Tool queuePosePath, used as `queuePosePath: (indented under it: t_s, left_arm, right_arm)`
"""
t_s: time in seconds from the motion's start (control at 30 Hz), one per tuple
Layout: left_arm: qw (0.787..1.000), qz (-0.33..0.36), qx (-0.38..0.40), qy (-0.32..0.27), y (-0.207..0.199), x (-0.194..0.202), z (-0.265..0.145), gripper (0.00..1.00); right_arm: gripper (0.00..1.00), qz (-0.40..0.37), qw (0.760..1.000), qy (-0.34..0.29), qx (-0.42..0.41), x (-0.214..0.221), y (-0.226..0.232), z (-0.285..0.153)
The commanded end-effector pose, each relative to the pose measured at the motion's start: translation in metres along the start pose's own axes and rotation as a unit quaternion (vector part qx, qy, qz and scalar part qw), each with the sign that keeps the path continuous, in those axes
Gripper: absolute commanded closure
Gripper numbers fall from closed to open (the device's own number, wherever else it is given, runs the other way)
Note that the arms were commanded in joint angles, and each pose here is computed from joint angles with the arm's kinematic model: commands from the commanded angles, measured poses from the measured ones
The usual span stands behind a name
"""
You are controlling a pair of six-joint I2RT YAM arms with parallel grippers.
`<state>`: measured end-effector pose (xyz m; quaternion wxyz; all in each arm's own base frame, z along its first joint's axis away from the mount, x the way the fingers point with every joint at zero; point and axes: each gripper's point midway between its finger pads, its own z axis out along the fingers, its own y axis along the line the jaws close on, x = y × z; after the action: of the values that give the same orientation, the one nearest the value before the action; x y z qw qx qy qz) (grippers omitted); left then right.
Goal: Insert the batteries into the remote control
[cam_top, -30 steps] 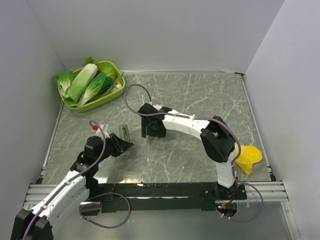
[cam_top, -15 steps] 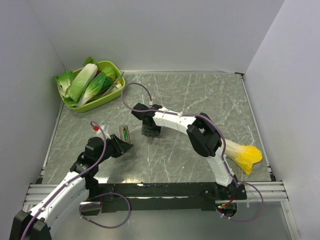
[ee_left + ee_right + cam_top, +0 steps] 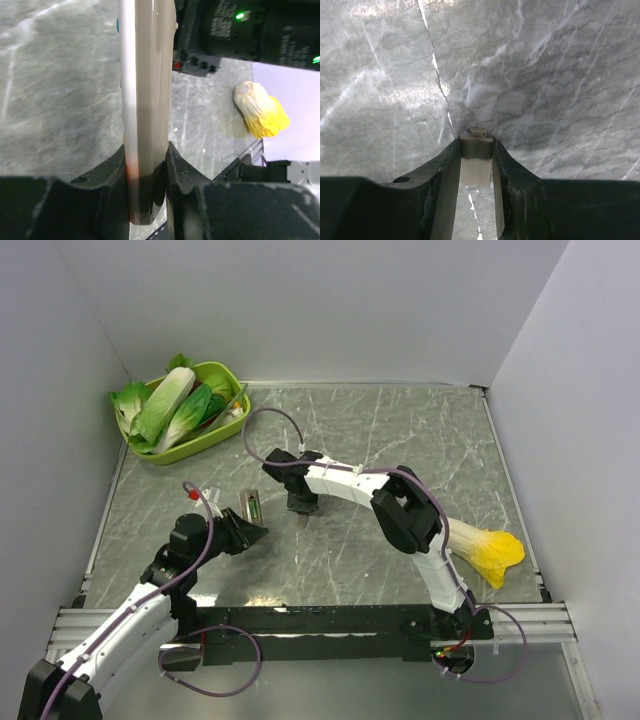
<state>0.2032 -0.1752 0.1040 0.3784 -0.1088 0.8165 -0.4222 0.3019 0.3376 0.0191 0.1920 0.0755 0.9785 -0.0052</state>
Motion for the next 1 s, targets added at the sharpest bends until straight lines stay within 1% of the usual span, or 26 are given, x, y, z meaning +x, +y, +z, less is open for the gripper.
queuePosePath:
  t_s: [0.0,0.07,0.1,0.13,0.17,0.2,0.23,0.27,0.3,0.33,0.37,0.43,0.53,0.6,0.63,0.73,0.97]
  left_arm:
    - [0.995,0.039,0.092,-0.025,-0.043,-0.018,-0.002,0.99]
    - [0.992,0.048,0.120,-0.015,-0.052,-0.015,-0.003,0.99]
    - [0.987,0.058,0.146,-0.027,-0.063,-0.020,-0.006,0.98]
    - [0.984,0.065,0.165,-0.020,-0.069,-0.017,-0.008,0.98]
    - [0.982,0.065,0.176,-0.018,-0.072,-0.015,-0.009,0.97]
    - [0.976,0.076,0.203,-0.031,-0.083,-0.020,-0.012,0.97]
    - [0.972,0.080,0.218,-0.030,-0.088,-0.019,-0.015,0.96]
    - [0.970,0.079,0.227,-0.032,-0.090,-0.019,-0.016,0.96]
    - [0.968,0.081,0.236,-0.036,-0.093,-0.020,-0.018,0.96]
    - [0.962,0.089,0.255,-0.050,-0.101,-0.025,-0.021,0.95]
    - [0.960,0.087,0.262,-0.048,-0.102,-0.023,-0.023,0.95]
    - [0.953,0.094,0.281,-0.061,-0.111,-0.028,-0.026,0.95]
    - [0.947,0.095,0.297,-0.071,-0.121,-0.035,-0.028,0.94]
    - [0.947,0.092,0.298,-0.072,-0.124,-0.038,-0.027,0.94]
    - [0.946,0.093,0.302,-0.073,-0.127,-0.040,-0.027,0.94]
    - [0.943,0.095,0.309,-0.075,-0.132,-0.043,-0.026,0.94]
    - [0.938,0.092,0.320,-0.091,-0.141,-0.051,-0.032,0.95]
  right_arm:
    - [0.95,-0.017,0.998,-0.054,-0.007,-0.021,-0.011,-0.020]
    - [0.98,-0.026,0.995,-0.093,-0.027,-0.038,-0.013,-0.041]
    - [1.00,-0.030,0.993,-0.109,-0.036,-0.044,-0.013,-0.049]
    - [1.00,-0.031,0.990,-0.130,-0.050,-0.052,-0.017,-0.069]
    - [1.00,-0.050,0.986,-0.149,-0.062,-0.060,-0.017,-0.080]
    - [1.00,-0.046,0.978,-0.185,-0.091,-0.074,-0.017,-0.104]
    - [1.00,-0.047,0.972,-0.205,-0.104,-0.081,-0.017,-0.117]
    - [1.00,-0.070,0.965,-0.225,-0.116,-0.086,-0.017,-0.130]
    - [1.00,-0.065,0.950,-0.262,-0.156,-0.098,-0.013,-0.159]
    - [1.00,-0.072,0.941,-0.283,-0.171,-0.102,-0.013,-0.174]
    - [1.00,-0.093,0.930,-0.305,-0.181,-0.105,-0.013,-0.188]
    - [1.00,-0.095,0.900,-0.355,-0.234,-0.108,-0.006,-0.230]
    - [1.00,-0.120,0.862,-0.407,-0.277,-0.105,0.003,-0.275]
    - [1.00,-0.131,0.845,-0.427,-0.295,-0.099,0.008,-0.293]
    - [1.00,-0.139,0.831,-0.439,-0.311,-0.092,0.017,-0.306]
    - [1.00,-0.158,0.817,-0.446,-0.330,-0.076,0.032,-0.319]
    - [1.00,-0.181,0.814,-0.436,-0.339,-0.050,0.055,-0.314]
